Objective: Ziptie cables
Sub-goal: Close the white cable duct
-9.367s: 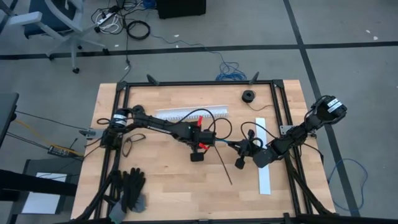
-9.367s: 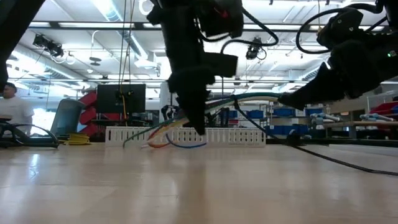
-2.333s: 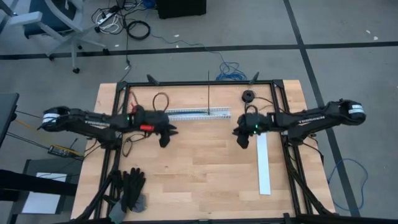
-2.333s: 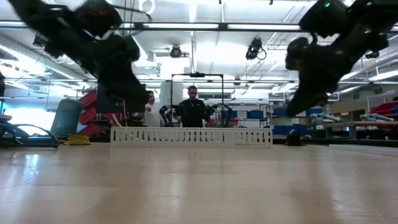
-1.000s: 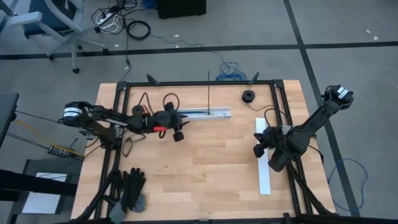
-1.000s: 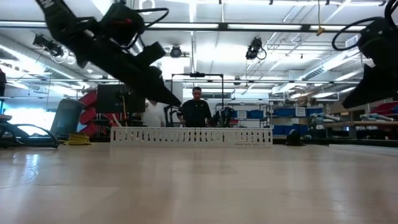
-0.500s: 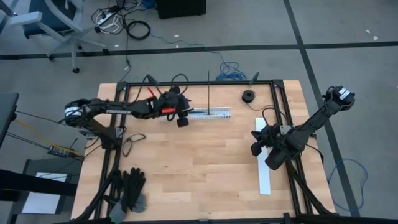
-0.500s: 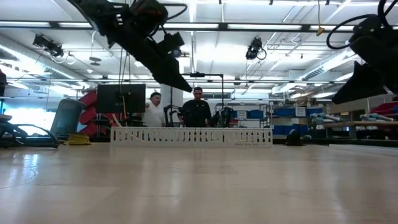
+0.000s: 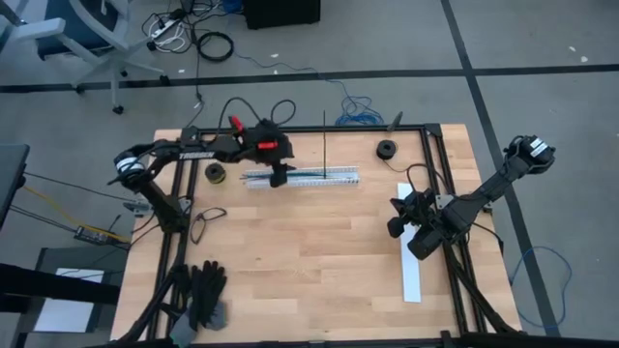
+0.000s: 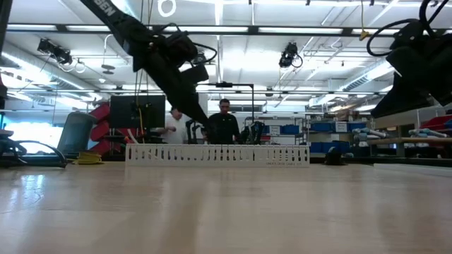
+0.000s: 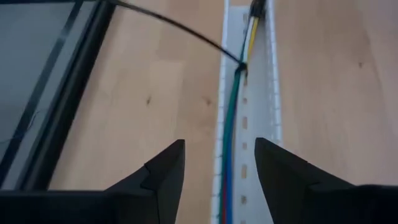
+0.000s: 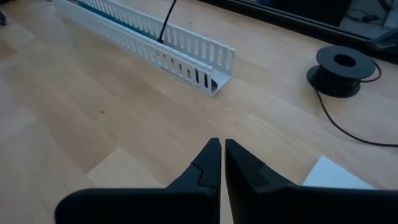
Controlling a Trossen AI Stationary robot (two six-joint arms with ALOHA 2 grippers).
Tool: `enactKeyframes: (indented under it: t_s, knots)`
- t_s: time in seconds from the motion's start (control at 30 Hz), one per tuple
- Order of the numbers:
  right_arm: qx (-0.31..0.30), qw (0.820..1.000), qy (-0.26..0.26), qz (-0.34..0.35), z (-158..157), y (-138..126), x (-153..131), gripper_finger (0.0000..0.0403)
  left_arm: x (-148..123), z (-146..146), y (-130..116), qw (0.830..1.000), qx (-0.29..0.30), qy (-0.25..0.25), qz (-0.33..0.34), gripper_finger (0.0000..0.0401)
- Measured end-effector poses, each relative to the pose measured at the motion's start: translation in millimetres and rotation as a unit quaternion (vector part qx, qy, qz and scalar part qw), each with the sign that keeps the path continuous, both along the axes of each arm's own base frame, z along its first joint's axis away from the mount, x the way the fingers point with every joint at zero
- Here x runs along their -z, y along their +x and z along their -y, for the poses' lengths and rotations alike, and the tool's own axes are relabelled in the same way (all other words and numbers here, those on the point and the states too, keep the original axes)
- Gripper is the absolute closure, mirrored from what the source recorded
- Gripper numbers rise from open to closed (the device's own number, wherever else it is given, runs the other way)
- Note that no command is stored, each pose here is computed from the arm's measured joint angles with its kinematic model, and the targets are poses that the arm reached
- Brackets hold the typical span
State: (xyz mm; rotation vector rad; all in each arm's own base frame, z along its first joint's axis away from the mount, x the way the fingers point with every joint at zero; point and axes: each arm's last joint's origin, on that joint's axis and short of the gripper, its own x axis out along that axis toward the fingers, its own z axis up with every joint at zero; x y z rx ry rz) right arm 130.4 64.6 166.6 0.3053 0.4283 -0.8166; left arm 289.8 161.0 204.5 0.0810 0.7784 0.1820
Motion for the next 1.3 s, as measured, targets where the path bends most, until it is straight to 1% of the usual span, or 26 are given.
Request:
enactKeyframes:
  t_s: [0.1,0.17,0.33,0.47,0.57,0.67,0.73,0.8,0.83,0.87,1.0,1.1,1.3]
  knots:
    - [0.005,1.0,-0.001,-0.003,1,1,1,0.0397,-5,-7,2,0.999,0.016,-0.018,-0.027,0.0238]
    - [0.007,1.0,-0.003,-0.005,2,1,1,0.0396,-3,-10,6,0.998,0.033,-0.028,-0.048,0.0239]
    - [0.015,1.0,-0.005,-0.008,5,3,1,0.0398,29,-19,18,0.99,0.043,-0.045,-0.126,0.024]
    - [0.017,1.0,-0.005,-0.01,5,3,2,0.0397,37,-26,29,0.989,0.044,-0.049,-0.134,0.024]
    - [0.017,1.0,-0.004,-0.01,5,4,2,0.0396,38,-29,31,0.989,0.035,-0.04,-0.14,0.0246]
    - [0.017,1.0,-0.003,-0.013,4,5,3,0.0398,36,-31,31,0.989,0.029,-0.034,-0.142,0.0277]
    - [0.016,1.0,-0.005,-0.016,4,5,4,0.0398,37,-31,30,0.988,0.027,-0.034,-0.149,0.0315]
    - [0.016,1.0,-0.003,-0.018,3,5,5,0.0397,38,-29,29,0.986,0.027,-0.04,-0.157,0.0364]
    - [0.015,1.0,0.004,-0.022,3,5,5,0.0397,38,-29,28,0.985,0.027,-0.044,-0.162,0.0382]
    - [0.013,0.999,0.013,-0.028,3,5,6,0.0397,39,-28,27,0.985,0.025,-0.047,-0.165,0.039]
    - [0.011,0.998,0.044,-0.039,2,5,7,0.0401,40,-26,24,0.981,0.003,-0.075,-0.179,0.0399]
    - [0.011,0.997,0.057,-0.042,1,4,8,0.0402,40,-23,22,0.977,-0.012,-0.094,-0.191,0.04]
    - [0.001,0.997,0.068,-0.049,-2,3,9,0.0402,40,-9,19,0.967,-0.007,-0.101,-0.234,0.0401]
